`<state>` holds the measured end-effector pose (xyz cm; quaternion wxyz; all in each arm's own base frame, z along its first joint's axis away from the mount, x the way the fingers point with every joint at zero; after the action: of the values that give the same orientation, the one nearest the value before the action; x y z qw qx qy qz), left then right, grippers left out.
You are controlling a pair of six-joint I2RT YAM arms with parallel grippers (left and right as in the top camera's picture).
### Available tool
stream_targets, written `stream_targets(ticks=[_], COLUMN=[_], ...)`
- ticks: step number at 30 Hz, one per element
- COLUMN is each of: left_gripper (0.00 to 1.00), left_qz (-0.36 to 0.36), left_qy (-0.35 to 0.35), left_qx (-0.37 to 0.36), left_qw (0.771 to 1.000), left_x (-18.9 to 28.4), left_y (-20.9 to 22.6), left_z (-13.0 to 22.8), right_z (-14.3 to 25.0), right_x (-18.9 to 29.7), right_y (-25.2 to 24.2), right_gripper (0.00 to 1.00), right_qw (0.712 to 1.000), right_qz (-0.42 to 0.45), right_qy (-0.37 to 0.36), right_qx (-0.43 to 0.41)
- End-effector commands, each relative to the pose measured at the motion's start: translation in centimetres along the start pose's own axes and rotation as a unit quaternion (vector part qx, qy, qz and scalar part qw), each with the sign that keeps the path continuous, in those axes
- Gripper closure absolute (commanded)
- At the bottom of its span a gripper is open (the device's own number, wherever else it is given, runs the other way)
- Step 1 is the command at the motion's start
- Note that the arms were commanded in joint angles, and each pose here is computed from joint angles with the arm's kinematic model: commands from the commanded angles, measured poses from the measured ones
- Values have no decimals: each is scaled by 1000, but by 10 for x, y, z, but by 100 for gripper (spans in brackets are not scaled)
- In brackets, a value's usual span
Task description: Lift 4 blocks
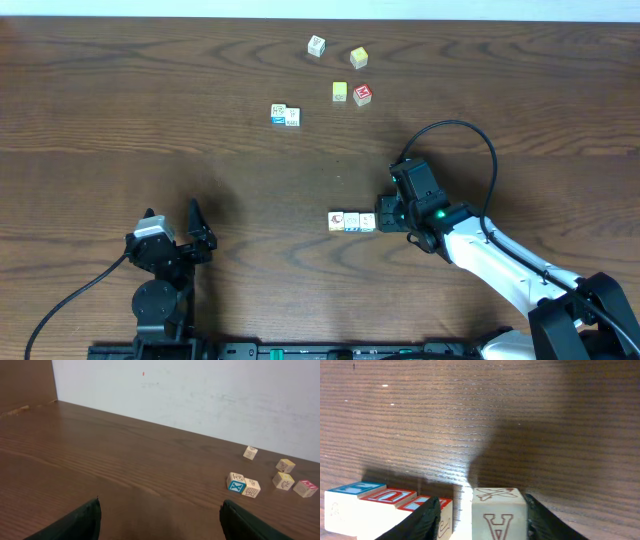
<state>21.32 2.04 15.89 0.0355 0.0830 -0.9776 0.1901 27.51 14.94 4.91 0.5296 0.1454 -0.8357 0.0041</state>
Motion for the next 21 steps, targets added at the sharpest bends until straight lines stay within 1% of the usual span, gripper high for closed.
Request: stream_targets(ticks=[1,2,3,4,5,6,7,8,9,10,11,12,14,17,21], left_gripper=[23,24,24,23,24,23,23,23,23,23,23,24,23,23,23], left_qz=[-14,-14,-14,-14,-14,-14,-14,-14,-14,-14,-14,-14,-14,-14,-14], left_qy=[24,24,24,24,24,24,24,24,24,24,24,24,24,24,24], left_qx=[-5,-5,-5,-5,-5,-5,-5,-5,-5,-5,-5,-5,-5,-5,-5], left_qw=[1000,1000,1000,1000,1000,1000,1000,1000,1000,1000,1000,1000,1000,1000,1000], left_x=[-2,-2,-2,-2,-2,-2,-2,-2,-2,-2,-2,-2,-2,-2,-2], left_y=[8,8,8,8,8,8,8,8,8,8,8,8,8,8,8], left_z=[16,16,16,16,16,16,16,16,16,16,16,16,16,16,16], right_z=[1,1,1,1,1,1,1,1,1,1,1,1,1,0,-2], right_x=[-2,-2,-2,-2,-2,-2,-2,-2,-2,-2,-2,-2,-2,-2,0], right_y=[0,0,0,0,0,0,0,0,0,0,0,0,0,0,0], right_gripper=[39,39,48,55,53,48,52,57,55,50,41,37,39,37,39], right_qw=[1000,1000,1000,1000,1000,1000,1000,1000,1000,1000,1000,1000,1000,1000,1000], right_qz=[5,5,5,5,5,5,5,5,5,5,5,5,5,5,5], right_qy=[2,2,2,2,2,2,2,2,2,2,2,2,2,1,2], right_qx=[1,1,1,1,1,1,1,1,1,1,1,1,1,1,2])
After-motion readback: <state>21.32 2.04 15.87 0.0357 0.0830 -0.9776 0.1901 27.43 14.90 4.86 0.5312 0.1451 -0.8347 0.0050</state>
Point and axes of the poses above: each gripper's point midway between its finger pads, its own x axis back along the fingers, its own y axis along the line the jaws close on, z = x × y, the point moved 3 cm from there along x, back along the fingers, and after that the axes turned 11 degrees about x, right-handed, at the moved point
